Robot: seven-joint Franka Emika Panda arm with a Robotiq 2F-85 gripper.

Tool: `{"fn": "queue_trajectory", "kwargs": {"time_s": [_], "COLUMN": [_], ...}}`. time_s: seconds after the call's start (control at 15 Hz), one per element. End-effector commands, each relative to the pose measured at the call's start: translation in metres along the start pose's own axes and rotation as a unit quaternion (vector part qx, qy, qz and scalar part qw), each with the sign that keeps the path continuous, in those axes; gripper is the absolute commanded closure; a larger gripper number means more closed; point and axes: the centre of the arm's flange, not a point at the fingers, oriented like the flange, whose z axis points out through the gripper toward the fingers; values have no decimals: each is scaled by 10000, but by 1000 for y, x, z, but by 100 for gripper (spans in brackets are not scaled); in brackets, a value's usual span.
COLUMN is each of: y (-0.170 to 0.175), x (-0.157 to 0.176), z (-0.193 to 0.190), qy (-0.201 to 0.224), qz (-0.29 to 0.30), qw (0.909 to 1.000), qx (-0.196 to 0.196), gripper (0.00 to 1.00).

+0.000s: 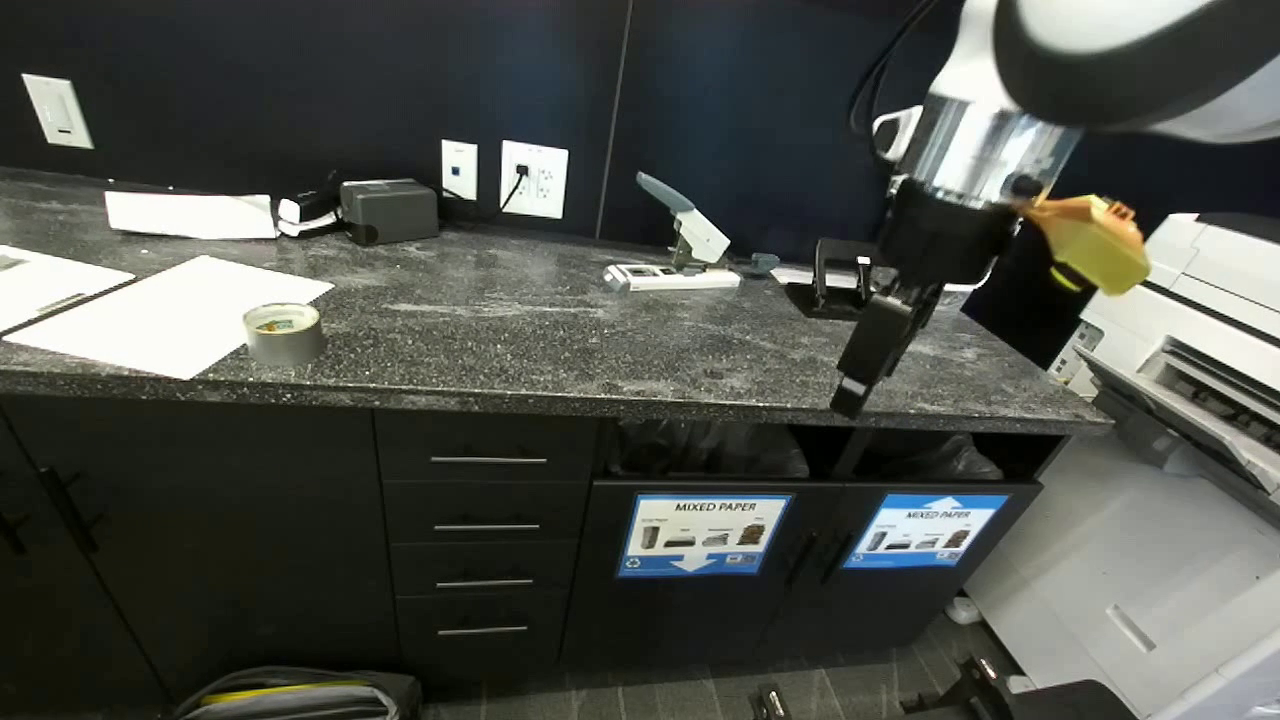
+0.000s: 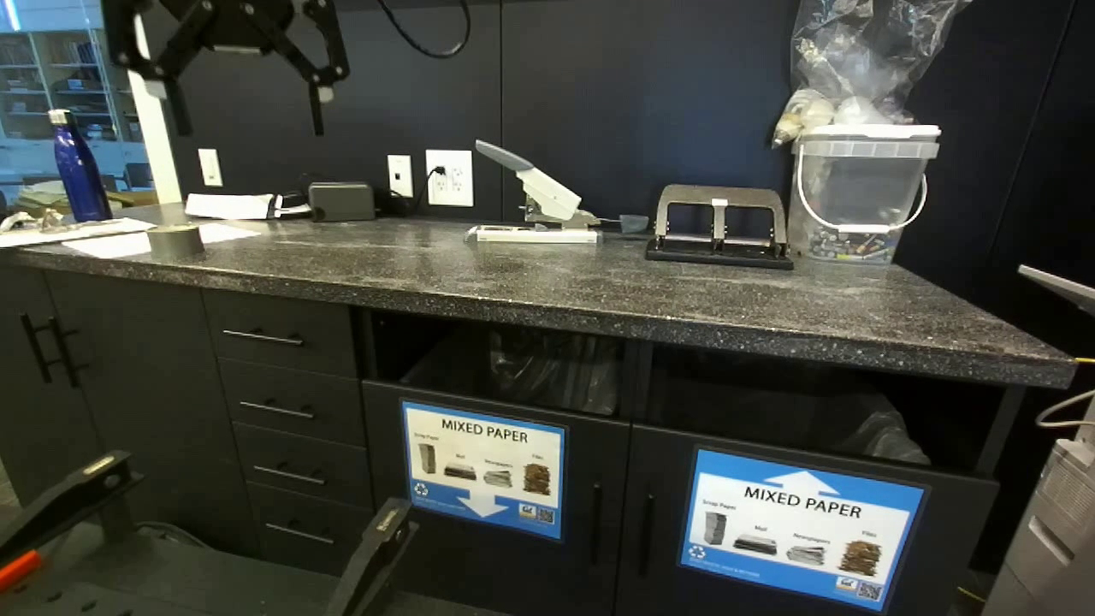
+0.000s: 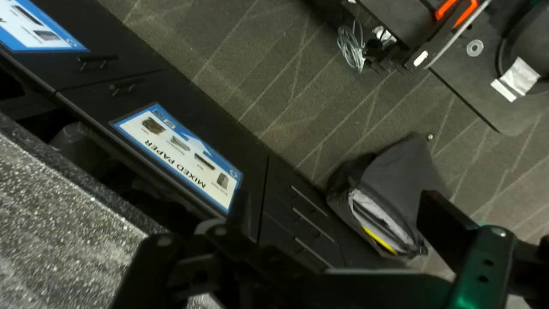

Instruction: Put the tissue into the rubbish bin.

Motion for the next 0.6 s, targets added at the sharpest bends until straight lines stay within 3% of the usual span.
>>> {"fn": "queue_trajectory", "kwargs": {"time_s": [0.0, 0.13, 0.27, 0.53], "y": [-20, -23, -26, -40], "x": [-54, -75, -87, -113], "z": [-73, -103, -109, -116], "qy": [833, 884, 351, -204], "qz": [251, 394, 590, 837], "qw": [9962, 9953, 9976, 9959], "qx": [-93, -97, 40, 276], "gripper": [0, 0, 0, 0]}}
